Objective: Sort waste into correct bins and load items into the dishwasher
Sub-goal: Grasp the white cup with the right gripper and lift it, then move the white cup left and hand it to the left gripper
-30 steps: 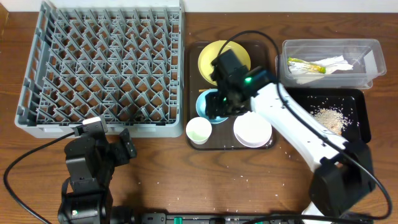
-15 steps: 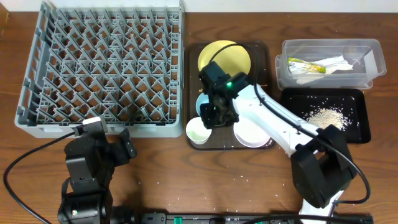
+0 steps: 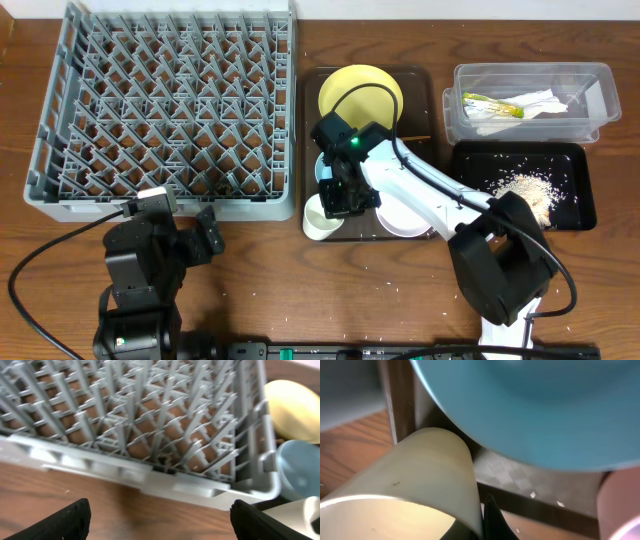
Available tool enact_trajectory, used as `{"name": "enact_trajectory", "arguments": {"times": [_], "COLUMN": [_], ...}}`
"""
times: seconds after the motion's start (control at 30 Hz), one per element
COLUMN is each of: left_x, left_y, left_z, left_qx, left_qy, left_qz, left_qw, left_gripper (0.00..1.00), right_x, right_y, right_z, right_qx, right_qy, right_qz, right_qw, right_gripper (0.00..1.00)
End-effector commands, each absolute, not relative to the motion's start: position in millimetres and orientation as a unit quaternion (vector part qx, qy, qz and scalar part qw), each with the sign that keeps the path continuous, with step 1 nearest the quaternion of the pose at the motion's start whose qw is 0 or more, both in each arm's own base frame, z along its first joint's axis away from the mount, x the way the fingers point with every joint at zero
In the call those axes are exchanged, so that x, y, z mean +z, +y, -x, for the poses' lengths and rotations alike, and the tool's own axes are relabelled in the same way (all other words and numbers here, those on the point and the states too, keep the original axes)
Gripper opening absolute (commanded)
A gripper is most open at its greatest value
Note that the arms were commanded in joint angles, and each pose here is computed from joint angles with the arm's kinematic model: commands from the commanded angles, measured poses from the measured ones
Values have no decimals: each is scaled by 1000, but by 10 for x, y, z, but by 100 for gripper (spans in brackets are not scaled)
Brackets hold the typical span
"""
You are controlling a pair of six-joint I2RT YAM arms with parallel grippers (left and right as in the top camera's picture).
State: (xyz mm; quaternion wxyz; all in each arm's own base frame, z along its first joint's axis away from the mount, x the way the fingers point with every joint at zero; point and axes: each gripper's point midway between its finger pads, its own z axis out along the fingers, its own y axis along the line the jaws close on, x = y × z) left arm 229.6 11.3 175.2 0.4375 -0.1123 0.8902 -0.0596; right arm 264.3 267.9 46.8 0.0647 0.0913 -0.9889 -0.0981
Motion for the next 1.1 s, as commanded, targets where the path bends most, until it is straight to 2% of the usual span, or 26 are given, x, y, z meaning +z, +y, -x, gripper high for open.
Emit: {"name": "enact_trajectory", "arguments": {"times": [0.0, 0.13, 0.33, 0.47, 0.57, 0.63, 0.77, 0.93, 1.07], "left_x": [1959, 2259, 2639, 2819, 2943, 2947, 2670, 2600, 2610], "left_y": [-88, -281, -625, -899, -1153, -1217, -1243, -1288, -1289], "left_z": [-2358, -2439, -2635, -2912, -3130, -3219, -3379, -3321, -3329], "left_qx": [-135, -238, -365, -472, -585, -630, -669, -695, -698], "left_qy": [872, 842, 824, 803, 765, 744, 717, 705, 708], "left_qz": [122, 178, 173, 149, 94, 90, 185, 139, 105], "left_qw": [455, 450, 398, 333, 253, 201, 52, 2, 25], "left_gripper": [90, 90, 90, 90, 90, 91, 91, 90, 90], "right_x": [686, 1146, 1744, 2079, 2259, 2288, 2349, 2306, 2341], "right_y": [2570, 2384, 2004, 1883, 1956, 2015, 2299, 2591, 2832], "right_z": [-2771, -2967, -3431, -3784, -4015, -4096, -4122, -4112, -4018], "right_qx": [-108, -138, -181, -233, -296, -329, -421, -511, -606], "right_qy": [-990, -988, -976, -952, -925, -913, -873, -823, -746], "right_qz": [-75, -70, -41, -30, -38, -46, -99, -154, -222], "right_qw": [51, 2, -118, -196, -233, -238, -224, -194, -162], "right_gripper": [1, 1, 1, 1, 1, 1, 1, 1, 1]}}
